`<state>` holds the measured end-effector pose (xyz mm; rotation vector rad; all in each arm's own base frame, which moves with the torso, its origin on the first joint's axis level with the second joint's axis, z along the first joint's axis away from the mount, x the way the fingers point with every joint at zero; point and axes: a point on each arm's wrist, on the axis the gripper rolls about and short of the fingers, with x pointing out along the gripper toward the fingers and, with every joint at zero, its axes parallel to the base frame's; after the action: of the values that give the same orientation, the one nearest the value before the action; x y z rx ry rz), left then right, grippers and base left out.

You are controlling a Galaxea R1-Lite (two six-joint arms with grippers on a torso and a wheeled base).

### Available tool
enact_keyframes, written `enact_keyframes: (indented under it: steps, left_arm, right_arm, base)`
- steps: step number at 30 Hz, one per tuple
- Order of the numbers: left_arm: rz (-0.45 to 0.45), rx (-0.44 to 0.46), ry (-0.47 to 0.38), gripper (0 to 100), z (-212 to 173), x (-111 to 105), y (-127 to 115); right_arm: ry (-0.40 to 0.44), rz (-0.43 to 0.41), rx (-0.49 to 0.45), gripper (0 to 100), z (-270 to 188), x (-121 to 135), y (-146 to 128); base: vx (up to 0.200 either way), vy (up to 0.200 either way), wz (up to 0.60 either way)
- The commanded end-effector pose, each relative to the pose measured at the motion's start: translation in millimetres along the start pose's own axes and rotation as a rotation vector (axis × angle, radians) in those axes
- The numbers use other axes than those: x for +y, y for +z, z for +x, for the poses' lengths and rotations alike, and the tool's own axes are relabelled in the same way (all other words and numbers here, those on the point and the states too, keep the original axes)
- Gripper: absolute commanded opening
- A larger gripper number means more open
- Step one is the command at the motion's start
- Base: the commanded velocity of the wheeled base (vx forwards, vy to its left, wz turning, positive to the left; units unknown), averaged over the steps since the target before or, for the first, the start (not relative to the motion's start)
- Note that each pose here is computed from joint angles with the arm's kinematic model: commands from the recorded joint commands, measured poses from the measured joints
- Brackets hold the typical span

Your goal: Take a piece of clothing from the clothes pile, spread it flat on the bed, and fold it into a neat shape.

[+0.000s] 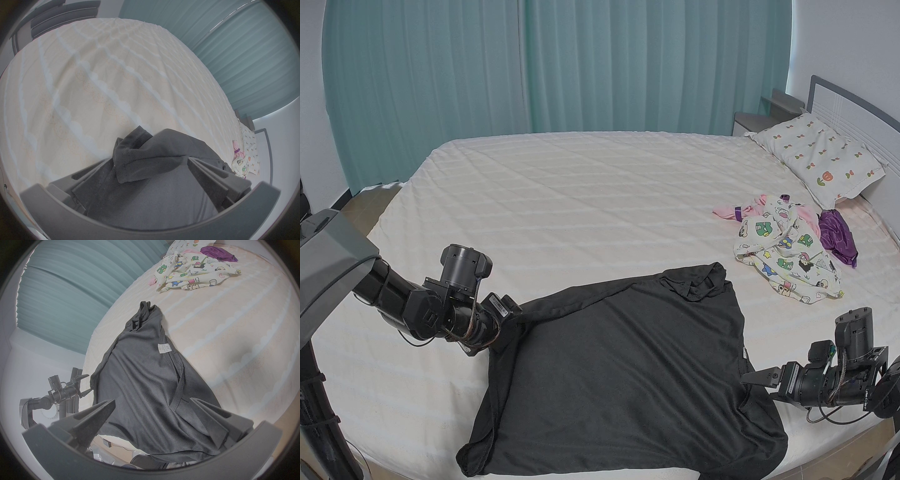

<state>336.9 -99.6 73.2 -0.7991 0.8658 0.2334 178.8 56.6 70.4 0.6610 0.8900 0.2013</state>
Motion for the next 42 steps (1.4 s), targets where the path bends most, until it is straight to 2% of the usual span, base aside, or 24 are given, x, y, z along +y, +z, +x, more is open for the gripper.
enact_keyframes:
  steps: [1, 7, 8, 13, 17, 19, 20, 25, 32, 40, 41, 42]
  left_arm:
    - [0.001, 0.009, 0.014, 100, 11.1, -0.1, -0.8]
    - [0.002, 0.007, 0.021, 100, 26.5, -3.2, 2.1]
    - [-0.004, 0.000, 0.020, 0, 27.4, -3.1, 5.3]
    - [-0.035, -0.040, 0.000, 0, 20.7, -3.5, 23.0]
    - [-0.078, -0.107, -0.032, 0, 10.3, -5.2, 50.7]
    - [-0.083, -0.119, -0.035, 0, 9.6, -4.8, 55.5]
    - [-0.077, -0.144, -0.040, 0, 11.5, -4.5, 67.2]
    - [-0.078, -0.171, -0.023, 0, 29.3, 1.3, 85.6]
    - [-0.072, -0.182, -0.032, 0, 54.8, -1.4, 98.0]
    - [-0.070, -0.195, -0.038, 0, 61.1, -4.9, 100.9]
    - [-0.070, -0.194, -0.039, 100, 60.5, -5.1, 101.0]
    - [-0.072, -0.194, -0.040, 100, 58.9, -5.2, 101.7]
  right_arm:
    - [0.001, 0.001, 0.001, 100, 0.1, 0.1, -0.2]
    - [0.001, 0.002, 0.000, 100, 0.0, -0.1, 0.0]
    - [0.001, 0.002, 0.000, 100, 0.0, -0.1, 0.0]
    - [0.000, 0.003, 0.002, 100, 0.3, -0.2, 0.0]
    - [0.000, 0.002, 0.002, 100, 0.4, 0.0, -0.2]
    - [0.000, 0.002, 0.002, 100, 0.4, 0.0, -0.2]
    - [0.000, 0.002, 0.002, 100, 0.4, 0.0, -0.2]
    - [-0.002, 0.002, 0.005, 100, 0.5, -0.4, -0.6]
    - [-0.007, 0.003, 0.010, 100, 2.2, -1.0, -0.7]
    - [-0.002, 0.013, -0.011, 100, 1.4, -0.2, 3.6]
    - [-0.001, 0.021, -0.014, 100, 1.5, 0.1, 4.5]
    - [0.000, 0.030, -0.018, 100, 1.9, 0.3, 5.8]
  base:
    - [0.000, 0.000, 0.00]
    - [0.000, 0.000, 0.00]
    - [0.000, 0.000, 0.00]
    - [0.000, 0.000, 0.00]
    - [0.000, 0.000, 0.00]
    - [0.000, 0.000, 0.00]
    - [0.000, 0.000, 0.00]
    - [0.000, 0.000, 0.00]
    - [0.000, 0.000, 0.00]
    - [0.000, 0.000, 0.00]
    - [0.000, 0.000, 0.00]
    - [0.000, 0.000, 0.00]
